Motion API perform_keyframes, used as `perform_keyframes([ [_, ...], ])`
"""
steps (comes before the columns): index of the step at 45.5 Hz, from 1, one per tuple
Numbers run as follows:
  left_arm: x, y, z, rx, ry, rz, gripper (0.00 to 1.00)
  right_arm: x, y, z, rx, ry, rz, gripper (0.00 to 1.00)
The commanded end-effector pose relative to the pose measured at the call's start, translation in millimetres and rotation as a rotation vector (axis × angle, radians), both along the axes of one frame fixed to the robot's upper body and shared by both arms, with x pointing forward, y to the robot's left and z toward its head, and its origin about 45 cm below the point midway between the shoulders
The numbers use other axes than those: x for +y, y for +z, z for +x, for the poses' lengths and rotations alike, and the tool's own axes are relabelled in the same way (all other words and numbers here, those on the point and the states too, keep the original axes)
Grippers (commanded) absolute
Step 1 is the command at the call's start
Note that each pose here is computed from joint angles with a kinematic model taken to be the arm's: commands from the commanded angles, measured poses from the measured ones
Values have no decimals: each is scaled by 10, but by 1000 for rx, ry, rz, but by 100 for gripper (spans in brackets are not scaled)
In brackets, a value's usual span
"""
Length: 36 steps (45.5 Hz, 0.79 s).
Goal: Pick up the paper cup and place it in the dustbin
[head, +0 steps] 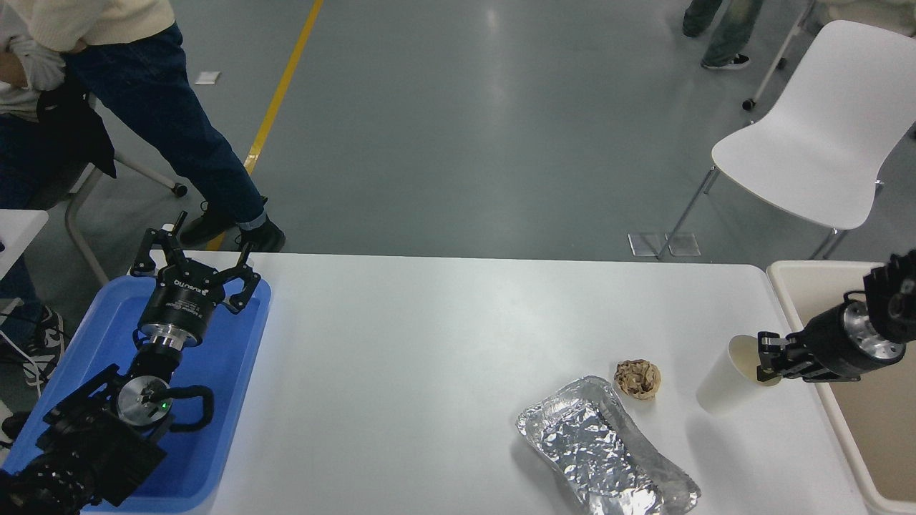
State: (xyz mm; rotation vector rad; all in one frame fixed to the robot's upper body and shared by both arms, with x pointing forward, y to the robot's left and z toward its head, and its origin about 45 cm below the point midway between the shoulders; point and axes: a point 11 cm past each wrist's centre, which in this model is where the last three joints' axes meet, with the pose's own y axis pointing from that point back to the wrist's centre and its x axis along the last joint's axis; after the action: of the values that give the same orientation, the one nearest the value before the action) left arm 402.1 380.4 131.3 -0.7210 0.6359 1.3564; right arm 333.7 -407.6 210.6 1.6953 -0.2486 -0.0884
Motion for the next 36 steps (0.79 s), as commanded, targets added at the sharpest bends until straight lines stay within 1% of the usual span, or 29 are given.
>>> perform_keyframes([
  [1, -2, 4, 5, 0, -1, 0, 100, 214, 631, 147, 38, 59, 23, 0],
  [9, -6, 7, 6, -1, -2, 0, 100, 259, 1238, 360, -90, 88, -26, 0],
  [17, -6, 7, 6, -1, -2, 0, 100, 330, 1812, 492, -213, 114, -67, 0],
  [27, -5, 1, 1, 0, -2, 0, 100, 565, 2402, 609, -349, 170, -91, 0],
  [36, -1, -2, -1, 1, -1, 0, 100, 723, 2722, 636, -421, 205, -106, 0],
])
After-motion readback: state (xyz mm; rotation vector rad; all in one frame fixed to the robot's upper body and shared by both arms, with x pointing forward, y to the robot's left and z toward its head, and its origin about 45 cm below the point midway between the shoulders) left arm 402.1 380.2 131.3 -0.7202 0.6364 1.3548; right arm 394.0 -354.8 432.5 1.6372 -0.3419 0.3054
